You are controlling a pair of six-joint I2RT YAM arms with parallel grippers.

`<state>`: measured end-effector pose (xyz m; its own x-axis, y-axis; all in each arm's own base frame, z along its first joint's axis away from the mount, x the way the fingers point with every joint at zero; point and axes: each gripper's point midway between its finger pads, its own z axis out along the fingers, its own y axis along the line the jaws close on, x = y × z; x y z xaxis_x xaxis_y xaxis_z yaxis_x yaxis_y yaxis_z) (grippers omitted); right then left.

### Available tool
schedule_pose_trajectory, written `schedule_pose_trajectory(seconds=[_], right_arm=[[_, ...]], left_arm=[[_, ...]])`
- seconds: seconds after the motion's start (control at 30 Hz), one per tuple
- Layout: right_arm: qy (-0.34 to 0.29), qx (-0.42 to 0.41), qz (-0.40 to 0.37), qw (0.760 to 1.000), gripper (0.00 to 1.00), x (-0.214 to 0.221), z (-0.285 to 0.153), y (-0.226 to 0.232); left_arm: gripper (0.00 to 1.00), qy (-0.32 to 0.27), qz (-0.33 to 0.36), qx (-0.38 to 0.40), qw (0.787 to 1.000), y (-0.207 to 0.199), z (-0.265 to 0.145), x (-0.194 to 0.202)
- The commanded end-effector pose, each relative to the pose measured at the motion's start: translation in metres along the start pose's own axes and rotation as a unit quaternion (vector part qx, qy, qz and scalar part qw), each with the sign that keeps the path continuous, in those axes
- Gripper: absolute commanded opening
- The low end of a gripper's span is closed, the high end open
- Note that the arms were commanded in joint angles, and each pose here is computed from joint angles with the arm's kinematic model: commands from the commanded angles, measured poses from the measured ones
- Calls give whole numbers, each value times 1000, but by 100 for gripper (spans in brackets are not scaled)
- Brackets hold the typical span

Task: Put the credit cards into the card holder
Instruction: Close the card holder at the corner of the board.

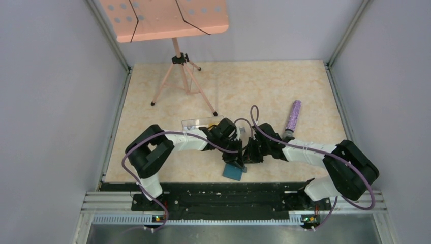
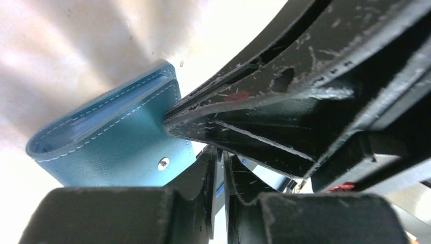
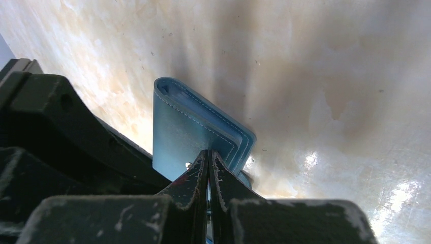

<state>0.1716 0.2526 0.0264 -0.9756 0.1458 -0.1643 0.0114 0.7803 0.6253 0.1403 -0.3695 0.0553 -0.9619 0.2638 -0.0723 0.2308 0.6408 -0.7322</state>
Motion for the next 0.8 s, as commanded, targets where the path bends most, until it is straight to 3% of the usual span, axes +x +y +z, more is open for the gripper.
schedule_pose_trajectory(seconds=[0.0, 0.1, 0.33, 0.77], right_arm=[[14, 46, 5, 999, 1, 11, 0, -25], [16, 46, 1, 999, 1, 10, 0, -23], [20, 50, -11, 998, 1, 4, -1, -18], [24, 55, -18, 998, 0, 4, 0, -19]], left_arm=[[9, -18, 21, 7, 1000, -13, 2, -14], [0, -27, 27, -13, 999, -9, -4, -14], [0, -46, 46, -70, 995, -1, -24, -18], [0, -43, 40, -103, 993, 12, -30, -16]])
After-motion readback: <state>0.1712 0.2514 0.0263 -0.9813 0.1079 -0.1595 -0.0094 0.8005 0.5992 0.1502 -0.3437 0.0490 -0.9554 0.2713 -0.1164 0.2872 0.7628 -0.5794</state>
